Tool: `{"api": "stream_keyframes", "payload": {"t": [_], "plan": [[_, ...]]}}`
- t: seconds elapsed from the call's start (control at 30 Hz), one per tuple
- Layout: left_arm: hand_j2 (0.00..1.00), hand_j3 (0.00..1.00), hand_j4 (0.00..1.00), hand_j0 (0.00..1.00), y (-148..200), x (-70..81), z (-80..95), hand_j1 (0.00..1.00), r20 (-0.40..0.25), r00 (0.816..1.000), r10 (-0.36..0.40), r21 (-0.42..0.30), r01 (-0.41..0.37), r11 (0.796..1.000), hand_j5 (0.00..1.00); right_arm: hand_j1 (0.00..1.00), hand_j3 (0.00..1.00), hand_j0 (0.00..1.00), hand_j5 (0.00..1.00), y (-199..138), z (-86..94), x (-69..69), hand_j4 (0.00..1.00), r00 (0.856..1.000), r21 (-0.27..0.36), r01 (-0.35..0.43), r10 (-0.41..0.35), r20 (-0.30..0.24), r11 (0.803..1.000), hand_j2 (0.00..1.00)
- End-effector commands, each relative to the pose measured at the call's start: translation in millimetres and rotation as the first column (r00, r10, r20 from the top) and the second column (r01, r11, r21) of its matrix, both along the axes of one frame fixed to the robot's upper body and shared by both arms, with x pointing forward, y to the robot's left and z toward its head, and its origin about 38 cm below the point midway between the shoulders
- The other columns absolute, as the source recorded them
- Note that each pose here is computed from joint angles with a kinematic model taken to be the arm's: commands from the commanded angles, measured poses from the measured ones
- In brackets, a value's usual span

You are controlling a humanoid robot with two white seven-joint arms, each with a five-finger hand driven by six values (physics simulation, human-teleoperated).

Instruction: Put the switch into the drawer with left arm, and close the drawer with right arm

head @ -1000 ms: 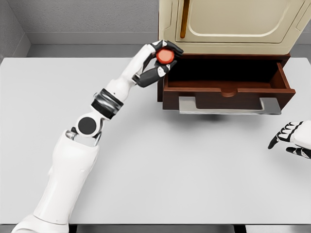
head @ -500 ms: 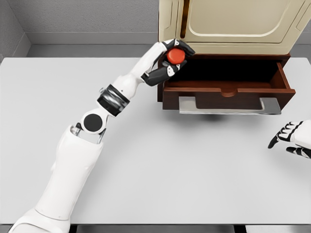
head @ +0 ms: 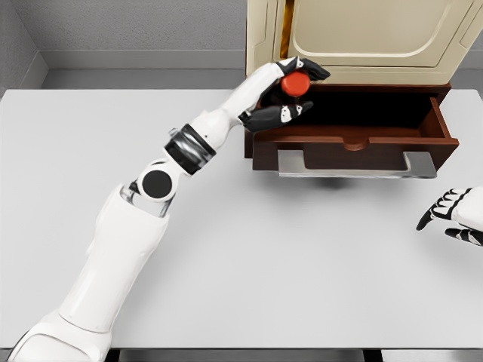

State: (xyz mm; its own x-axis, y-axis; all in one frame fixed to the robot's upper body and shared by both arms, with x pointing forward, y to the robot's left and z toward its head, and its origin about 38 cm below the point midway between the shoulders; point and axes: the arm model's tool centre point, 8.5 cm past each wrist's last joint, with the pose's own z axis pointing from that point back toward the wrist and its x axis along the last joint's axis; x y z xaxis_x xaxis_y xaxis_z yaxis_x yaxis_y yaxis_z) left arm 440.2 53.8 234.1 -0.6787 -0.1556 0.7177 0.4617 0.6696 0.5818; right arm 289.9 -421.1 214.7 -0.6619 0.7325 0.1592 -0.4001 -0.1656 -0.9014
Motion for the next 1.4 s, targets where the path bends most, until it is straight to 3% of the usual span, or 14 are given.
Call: {"api": "stream_keyframes", "payload": {"t": [0.0, 0.03, 0.3, 0.37, 0.6, 0.83, 1.1, 1.17, 1.23, 1.27, 1.33, 1.37], "plan": [[0.85, 0.85, 0.85, 0.85, -3, -0.5, 0.9, 0.85, 0.007, 1.000, -0.004, 0.011, 0.004, 1.000, 0.85, 0.60, 0.60, 0.60, 0.60, 0, 1.8, 0.5, 0.60, 1.000, 0.001, 0.000, 0.000, 0.000, 1.000, 0.60], [0.90, 0.90, 0.90, 0.90, -3, -0.3, 0.8, 0.90, 0.009, 1.000, -0.004, 0.016, 0.003, 1.000, 0.90, 0.60, 0.60, 0.60, 0.60, 0, 2.7, 1.0, 0.60, 1.000, -0.003, -0.002, 0.002, 0.002, 1.000, 0.60], [0.91, 0.91, 0.91, 0.91, -3, -0.3, 3.4, 0.91, 0.020, 1.000, -0.001, 0.021, 0.001, 1.000, 0.91, 0.60, 0.60, 0.60, 0.60, -1, 3.2, 2.0, 0.60, 1.000, -0.001, 0.002, -0.002, 0.006, 1.000, 0.60], [0.99, 0.99, 0.99, 0.99, -3, -0.5, 3.8, 0.99, 0.022, 1.000, -0.001, 0.022, 0.000, 1.000, 0.99, 0.60, 0.60, 0.60, 0.60, -1, 3.5, 2.1, 0.60, 1.000, -0.002, 0.001, -0.001, 0.006, 1.000, 0.60], [0.99, 0.99, 0.99, 0.99, -4, -0.2, 6.1, 0.99, 0.034, 0.999, 0.000, 0.029, -0.001, 1.000, 0.99, 0.60, 0.60, 0.60, 0.60, -1, 4.5, 2.5, 0.60, 1.000, -0.004, 0.002, -0.002, 0.007, 1.000, 0.60], [1.00, 1.00, 1.00, 1.00, -8, 1.2, 12.7, 1.00, 0.087, 0.996, 0.010, 0.085, -0.018, 0.996, 1.00, 0.60, 0.60, 0.60, 0.60, -2, 4.7, 3.0, 0.60, 1.000, -0.009, 0.003, -0.003, 0.006, 1.000, 0.60], [1.00, 1.00, 1.00, 1.00, -14, -12.1, 26.0, 1.00, 0.160, 0.987, -0.019, 0.085, 0.005, 0.996, 1.00, 0.60, 0.60, 0.60, 0.60, -3, 5.0, 3.0, 0.60, 1.000, -0.011, 0.003, -0.003, 0.006, 1.000, 0.60], [1.00, 1.00, 1.00, 1.00, -19, -25.1, 41.2, 1.00, 0.210, 0.977, -0.045, 0.068, 0.031, 0.997, 1.00, 0.60, 0.60, 0.60, 0.60, -3, 5.5, 3.3, 0.60, 1.000, -0.011, 0.003, -0.003, 0.008, 1.000, 0.60], [1.00, 1.00, 1.00, 1.00, -23, -45.8, 67.3, 1.00, 0.292, 0.953, -0.076, 0.038, 0.068, 0.997, 1.00, 0.60, 0.60, 0.60, 0.60, -3, 5.0, 3.0, 0.60, 1.000, -0.011, 0.003, -0.003, 0.006, 1.000, 0.60], [1.00, 1.00, 1.00, 1.00, -16, -59.5, 73.5, 1.00, 0.344, 0.933, -0.106, 0.071, 0.087, 0.994, 1.00, 0.60, 0.60, 0.60, 0.60, -2, 6.5, 3.6, 0.60, 1.000, -0.011, 0.002, -0.002, 0.011, 1.000, 0.60], [1.00, 1.00, 1.00, 1.00, 11, -73.5, 65.2, 1.00, 0.427, 0.890, -0.157, 0.145, 0.104, 0.984, 1.00, 0.60, 0.60, 0.60, 0.60, -2, 10.1, 6.5, 0.60, 1.000, -0.005, 0.003, -0.003, 0.028, 1.000, 0.60], [1.00, 1.00, 1.00, 1.00, 26, -77.5, 63.4, 1.00, 0.485, 0.853, -0.194, 0.181, 0.119, 0.976, 1.00, 0.60, 0.60, 0.60, 0.60, -1, 10.3, 6.8, 0.60, 1.000, -0.003, 0.003, -0.003, 0.030, 1.000, 0.60]]}}
